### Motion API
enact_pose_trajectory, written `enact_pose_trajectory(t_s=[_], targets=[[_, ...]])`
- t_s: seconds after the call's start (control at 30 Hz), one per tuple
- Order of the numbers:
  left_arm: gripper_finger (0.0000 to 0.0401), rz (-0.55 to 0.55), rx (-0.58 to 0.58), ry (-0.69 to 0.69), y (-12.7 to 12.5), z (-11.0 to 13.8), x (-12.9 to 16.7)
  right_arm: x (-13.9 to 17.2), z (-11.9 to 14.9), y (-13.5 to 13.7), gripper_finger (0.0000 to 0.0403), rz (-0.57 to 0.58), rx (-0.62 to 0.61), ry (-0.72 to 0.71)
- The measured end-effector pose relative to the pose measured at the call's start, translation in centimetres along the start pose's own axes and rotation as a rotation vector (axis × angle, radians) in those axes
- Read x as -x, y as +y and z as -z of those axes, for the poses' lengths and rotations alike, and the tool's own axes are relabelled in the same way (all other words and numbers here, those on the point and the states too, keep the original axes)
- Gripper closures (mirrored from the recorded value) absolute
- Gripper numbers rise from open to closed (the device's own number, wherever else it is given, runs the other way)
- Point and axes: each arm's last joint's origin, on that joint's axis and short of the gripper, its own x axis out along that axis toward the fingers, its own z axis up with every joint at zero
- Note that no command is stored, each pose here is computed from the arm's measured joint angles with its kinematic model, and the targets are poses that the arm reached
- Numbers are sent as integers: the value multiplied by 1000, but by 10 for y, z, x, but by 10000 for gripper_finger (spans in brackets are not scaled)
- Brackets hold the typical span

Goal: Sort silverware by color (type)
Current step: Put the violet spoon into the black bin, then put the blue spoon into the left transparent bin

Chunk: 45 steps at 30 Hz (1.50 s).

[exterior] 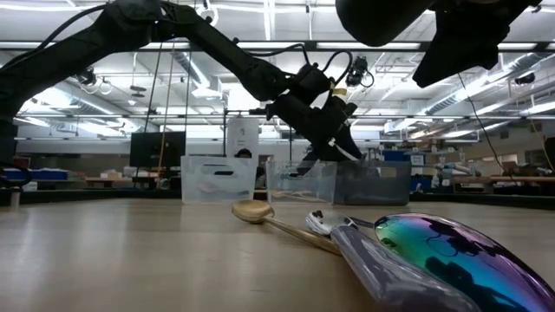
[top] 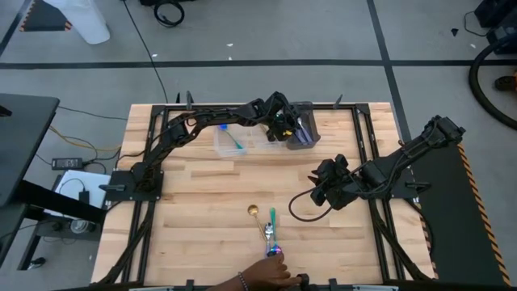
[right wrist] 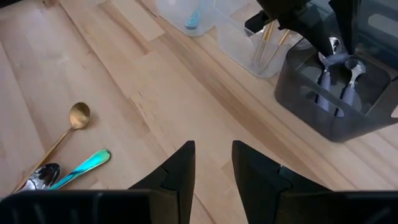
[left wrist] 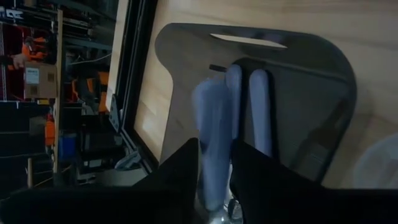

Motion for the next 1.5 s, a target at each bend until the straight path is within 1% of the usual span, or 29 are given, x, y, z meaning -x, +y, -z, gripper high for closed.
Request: enact_pose_trajectory(t_s=[0.23, 0.37, 0.7, 0.8, 0.9, 1.07, 1.13, 1.33, 1.5], targets=[[270, -7, -3, 22, 1, 1, 0, 0, 0, 0, 286, 0, 0, 0], [269, -24, -7, 35, 5, 0, 4, 0, 0, 0, 286, 0, 0, 0], [269, -79, -23, 58, 27, -6, 25, 0, 0, 0, 286, 2, 1, -2], [269, -84, -23, 62, 34, -8, 34, 0, 0, 0, 286, 8, 2, -9], [269, -67, -19, 69, 39, -12, 44, 0, 0, -1, 286, 15, 7, -9], [269, -17, 4, 109, 45, -32, 58, 0, 1, -2, 286, 16, 15, 3], [269, 18, 27, 109, 45, -44, 64, 0, 1, -2, 286, 12, 23, 16], [269, 52, 100, 93, 47, -77, 71, 3, -1, -2, 286, 5, 45, 23], [269, 91, 121, 180, 41, -100, 70, 8, -6, 0, 286, -38, 32, 53]])
